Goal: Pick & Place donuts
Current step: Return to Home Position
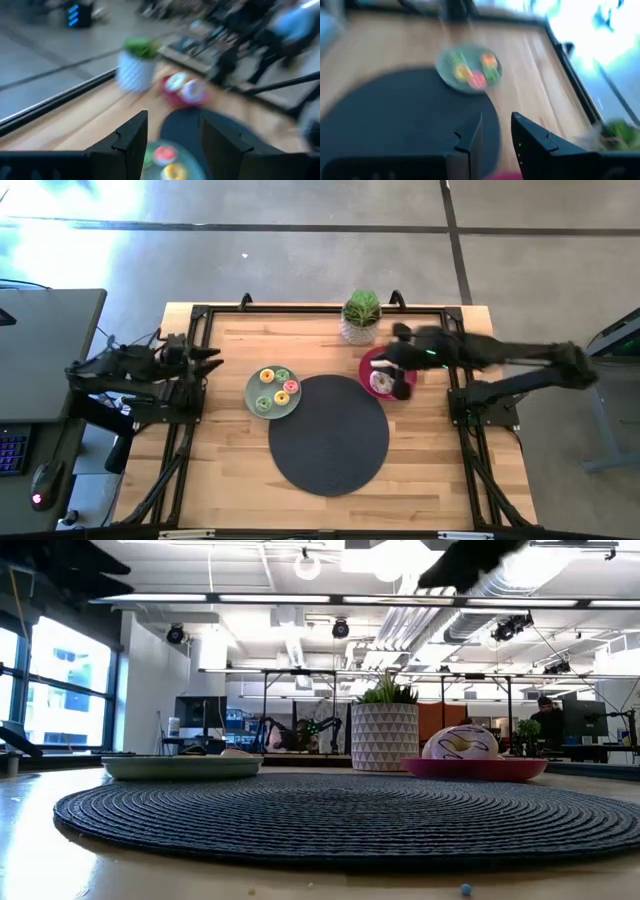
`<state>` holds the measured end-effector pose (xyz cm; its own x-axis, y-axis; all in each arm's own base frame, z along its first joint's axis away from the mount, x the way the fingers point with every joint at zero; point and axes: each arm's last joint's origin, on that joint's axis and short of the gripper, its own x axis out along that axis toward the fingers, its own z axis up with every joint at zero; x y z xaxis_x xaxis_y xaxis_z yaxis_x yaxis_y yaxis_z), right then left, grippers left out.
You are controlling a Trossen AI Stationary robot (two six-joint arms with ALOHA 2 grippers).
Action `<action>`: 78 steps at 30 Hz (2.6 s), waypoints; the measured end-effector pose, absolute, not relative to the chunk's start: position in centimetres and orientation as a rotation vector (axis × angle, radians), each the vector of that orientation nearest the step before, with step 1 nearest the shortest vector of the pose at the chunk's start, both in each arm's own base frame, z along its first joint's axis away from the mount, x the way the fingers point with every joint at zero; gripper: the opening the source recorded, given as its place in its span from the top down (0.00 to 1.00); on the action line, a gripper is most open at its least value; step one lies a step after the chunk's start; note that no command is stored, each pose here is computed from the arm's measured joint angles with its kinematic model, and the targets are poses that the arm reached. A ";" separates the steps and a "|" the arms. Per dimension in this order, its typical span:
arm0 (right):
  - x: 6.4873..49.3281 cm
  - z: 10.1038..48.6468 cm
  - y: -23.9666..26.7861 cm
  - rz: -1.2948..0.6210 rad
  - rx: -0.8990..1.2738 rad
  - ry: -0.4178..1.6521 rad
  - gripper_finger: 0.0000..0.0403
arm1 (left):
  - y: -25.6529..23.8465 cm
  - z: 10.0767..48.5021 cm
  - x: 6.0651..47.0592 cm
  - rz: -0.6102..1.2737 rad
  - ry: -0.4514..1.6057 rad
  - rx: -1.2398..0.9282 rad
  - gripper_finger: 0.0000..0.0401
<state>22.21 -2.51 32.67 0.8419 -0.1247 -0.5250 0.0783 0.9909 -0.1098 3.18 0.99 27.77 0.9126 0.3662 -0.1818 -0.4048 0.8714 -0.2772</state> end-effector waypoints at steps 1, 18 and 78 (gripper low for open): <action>21.0 31.8 -2.3 -0.087 -0.082 0.486 0.77 | 0.9 27.1 3.4 0.366 0.080 -0.312 0.58; 10.1 22.5 -1.0 -0.081 -0.090 -0.179 0.77 | 0.3 24.1 7.2 0.319 -0.056 -0.195 0.58; 9.7 17.5 -1.4 -0.211 -0.001 -0.094 0.77 | 0.5 17.0 9.6 0.515 -0.125 -0.391 0.58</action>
<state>9.67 -1.38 17.52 0.9734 -0.2094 0.0928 0.2094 0.9778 0.0093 9.59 0.47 16.96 0.8646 0.5021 0.0191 -0.4550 0.7984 -0.3943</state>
